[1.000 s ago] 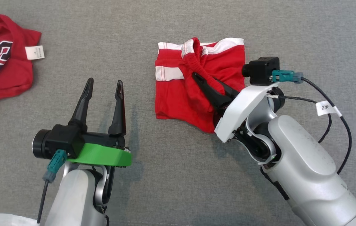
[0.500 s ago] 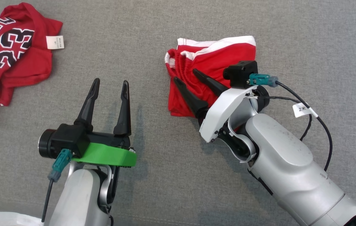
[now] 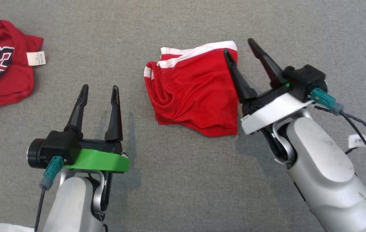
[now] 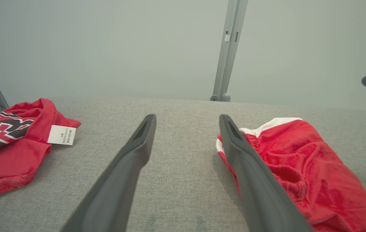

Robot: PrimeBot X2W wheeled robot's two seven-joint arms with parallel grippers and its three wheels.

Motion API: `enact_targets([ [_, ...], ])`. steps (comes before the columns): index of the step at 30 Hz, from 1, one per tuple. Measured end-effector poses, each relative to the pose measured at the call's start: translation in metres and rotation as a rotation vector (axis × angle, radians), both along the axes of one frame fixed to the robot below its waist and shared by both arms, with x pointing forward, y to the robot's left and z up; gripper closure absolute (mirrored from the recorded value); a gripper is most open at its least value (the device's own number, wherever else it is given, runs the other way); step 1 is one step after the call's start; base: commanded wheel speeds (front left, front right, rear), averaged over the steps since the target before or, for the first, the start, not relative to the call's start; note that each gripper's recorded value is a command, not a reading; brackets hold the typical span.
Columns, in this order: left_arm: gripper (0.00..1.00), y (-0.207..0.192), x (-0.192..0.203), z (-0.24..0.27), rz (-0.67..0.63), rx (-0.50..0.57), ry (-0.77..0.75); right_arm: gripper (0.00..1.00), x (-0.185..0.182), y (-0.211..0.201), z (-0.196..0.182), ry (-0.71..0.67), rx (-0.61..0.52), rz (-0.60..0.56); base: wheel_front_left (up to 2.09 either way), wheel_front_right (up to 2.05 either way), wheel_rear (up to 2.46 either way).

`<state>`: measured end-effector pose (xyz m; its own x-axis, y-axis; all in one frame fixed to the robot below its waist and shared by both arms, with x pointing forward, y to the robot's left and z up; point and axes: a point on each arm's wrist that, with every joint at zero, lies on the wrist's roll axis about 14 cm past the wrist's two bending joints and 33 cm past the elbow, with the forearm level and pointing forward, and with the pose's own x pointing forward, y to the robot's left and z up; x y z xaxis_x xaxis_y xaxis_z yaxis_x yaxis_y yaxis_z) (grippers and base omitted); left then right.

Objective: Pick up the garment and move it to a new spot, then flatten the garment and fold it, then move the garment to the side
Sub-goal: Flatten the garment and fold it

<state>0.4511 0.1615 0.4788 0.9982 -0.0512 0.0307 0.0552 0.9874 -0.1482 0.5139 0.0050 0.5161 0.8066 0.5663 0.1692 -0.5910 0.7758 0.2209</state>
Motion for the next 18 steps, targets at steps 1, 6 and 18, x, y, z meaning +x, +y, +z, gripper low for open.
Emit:
enact_targets([
  [1, 0.0, 0.001, 0.0, 0.001, 0.004, 0.001, -0.002, 0.0, 0.001, -0.014, 0.004, -0.016, -0.001, -0.044, 0.0, 0.0, 0.0],
  [6, 0.0, 0.007, 0.001, 0.007, 0.018, 0.013, -0.021, 0.0, -0.009, -0.085, 0.012, -0.065, -0.036, -0.249, 0.0, 0.0, 0.0],
  [18, 0.0, 0.022, -0.012, 0.035, 0.029, 0.046, -0.089, 0.0, -0.06, -0.164, 0.02, -0.08, -0.115, -0.468, 0.0, 0.0, 0.0],
])
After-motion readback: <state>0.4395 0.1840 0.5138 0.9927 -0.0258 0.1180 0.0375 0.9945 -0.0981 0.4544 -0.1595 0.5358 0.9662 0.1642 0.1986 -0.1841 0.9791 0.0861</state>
